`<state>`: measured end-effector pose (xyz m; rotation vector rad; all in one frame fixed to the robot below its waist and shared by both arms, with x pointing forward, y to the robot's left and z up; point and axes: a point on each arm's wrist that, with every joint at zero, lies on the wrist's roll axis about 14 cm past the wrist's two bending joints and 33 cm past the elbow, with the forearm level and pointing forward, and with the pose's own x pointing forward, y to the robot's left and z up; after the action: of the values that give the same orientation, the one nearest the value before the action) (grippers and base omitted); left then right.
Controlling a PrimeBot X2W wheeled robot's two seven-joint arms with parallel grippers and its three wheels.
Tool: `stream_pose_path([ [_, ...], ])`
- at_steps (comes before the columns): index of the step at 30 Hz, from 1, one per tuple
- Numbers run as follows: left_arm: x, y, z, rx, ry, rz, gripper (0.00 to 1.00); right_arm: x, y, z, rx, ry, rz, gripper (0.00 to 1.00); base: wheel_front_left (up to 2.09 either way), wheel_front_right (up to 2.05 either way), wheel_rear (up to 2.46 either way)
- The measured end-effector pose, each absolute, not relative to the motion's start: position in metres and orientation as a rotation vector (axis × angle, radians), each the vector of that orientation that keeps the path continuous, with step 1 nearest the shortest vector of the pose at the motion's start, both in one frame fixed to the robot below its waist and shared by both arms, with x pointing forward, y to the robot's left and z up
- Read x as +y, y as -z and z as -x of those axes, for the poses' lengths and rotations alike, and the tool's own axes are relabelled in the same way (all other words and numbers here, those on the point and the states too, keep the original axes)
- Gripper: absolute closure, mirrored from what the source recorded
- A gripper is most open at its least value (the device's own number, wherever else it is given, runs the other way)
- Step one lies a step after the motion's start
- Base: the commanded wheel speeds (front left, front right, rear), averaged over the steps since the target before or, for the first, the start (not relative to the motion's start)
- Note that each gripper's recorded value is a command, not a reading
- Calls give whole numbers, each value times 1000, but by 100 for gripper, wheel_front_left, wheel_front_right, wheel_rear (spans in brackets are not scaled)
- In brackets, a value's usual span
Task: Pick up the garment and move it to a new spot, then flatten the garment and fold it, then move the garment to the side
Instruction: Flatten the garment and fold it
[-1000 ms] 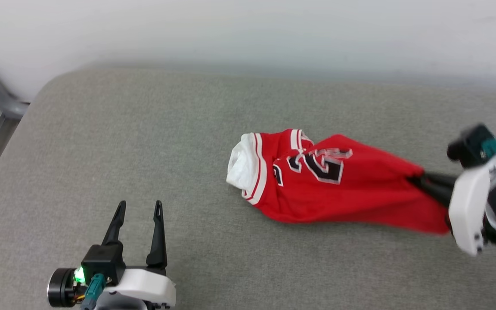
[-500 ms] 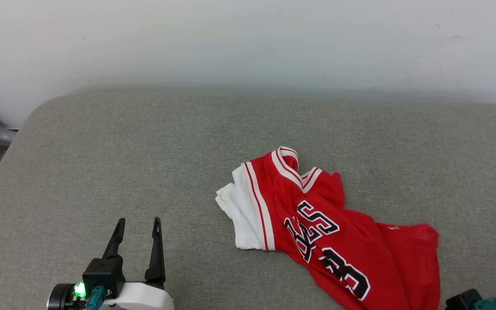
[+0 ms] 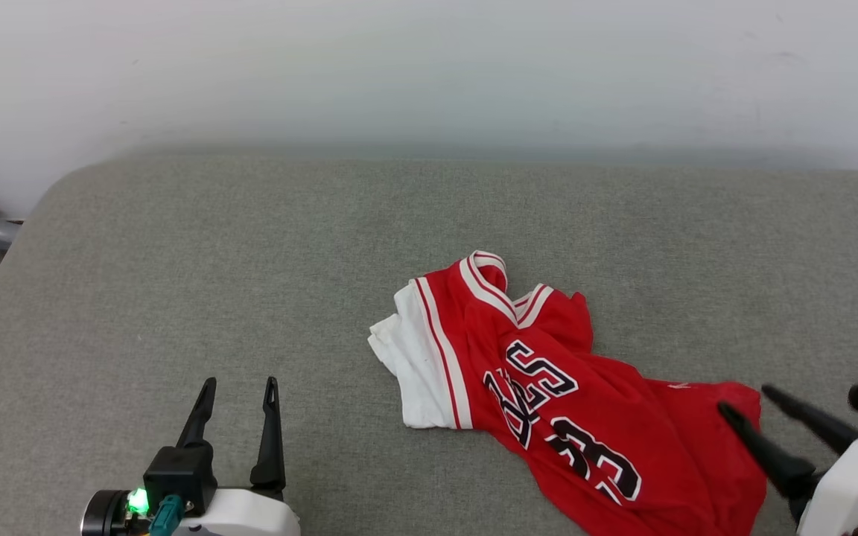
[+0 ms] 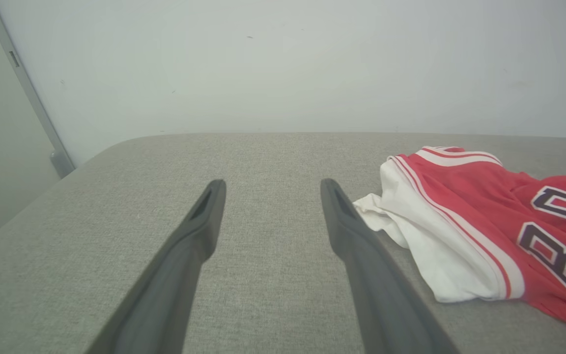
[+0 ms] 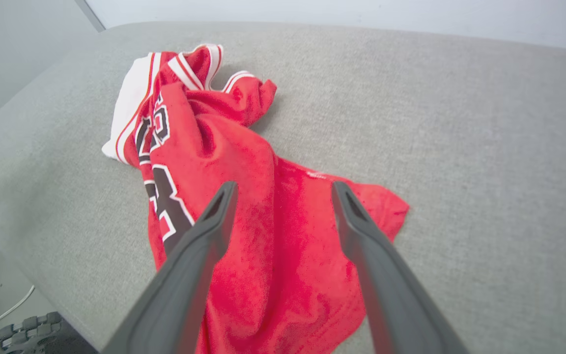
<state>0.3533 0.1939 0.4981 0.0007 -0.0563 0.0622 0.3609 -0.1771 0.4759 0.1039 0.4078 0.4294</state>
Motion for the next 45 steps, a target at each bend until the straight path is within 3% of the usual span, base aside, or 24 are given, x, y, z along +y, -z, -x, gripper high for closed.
stream_pose_path([
  [5, 193, -500, -360, -62, -61, 0, 0, -173, -539, -404, 228, -449, -22, 0, 0, 0, 0],
  [10, 195, -501, -368, -66, -67, 3, 0, -152, -565, -440, 204, -504, 46, 0, 0, 0, 0],
  [19, 203, -501, -380, -65, -97, 1, 0, -110, -506, -476, 590, -636, 196, 0, 0, 0, 0],
  [26, 206, -498, -391, -59, -107, 0, 0, -105, -447, -488, 885, -653, 325, 0, 0, 0, 0],
  [37, 212, -484, -401, -19, -136, -7, 0, -90, -362, -488, 1099, -680, 363, 0, 0, 0, 0],
  [42, 214, -484, -404, -21, -142, -11, 0, -86, -355, -484, 1091, -699, 335, 0, 0, 0, 0],
  [43, 213, -484, -405, -22, -140, -11, 0, -85, -357, -484, 1069, -704, 326, 80, 0, 0, 0],
  [44, 212, -485, -405, -25, -137, -13, 0, -83, -359, -483, 1050, -711, 317, 100, 0, 0, 0],
  [45, 212, -486, -405, -28, -134, -12, 0, -79, -363, -483, 1026, -722, 308, 100, 0, 0, 0],
])
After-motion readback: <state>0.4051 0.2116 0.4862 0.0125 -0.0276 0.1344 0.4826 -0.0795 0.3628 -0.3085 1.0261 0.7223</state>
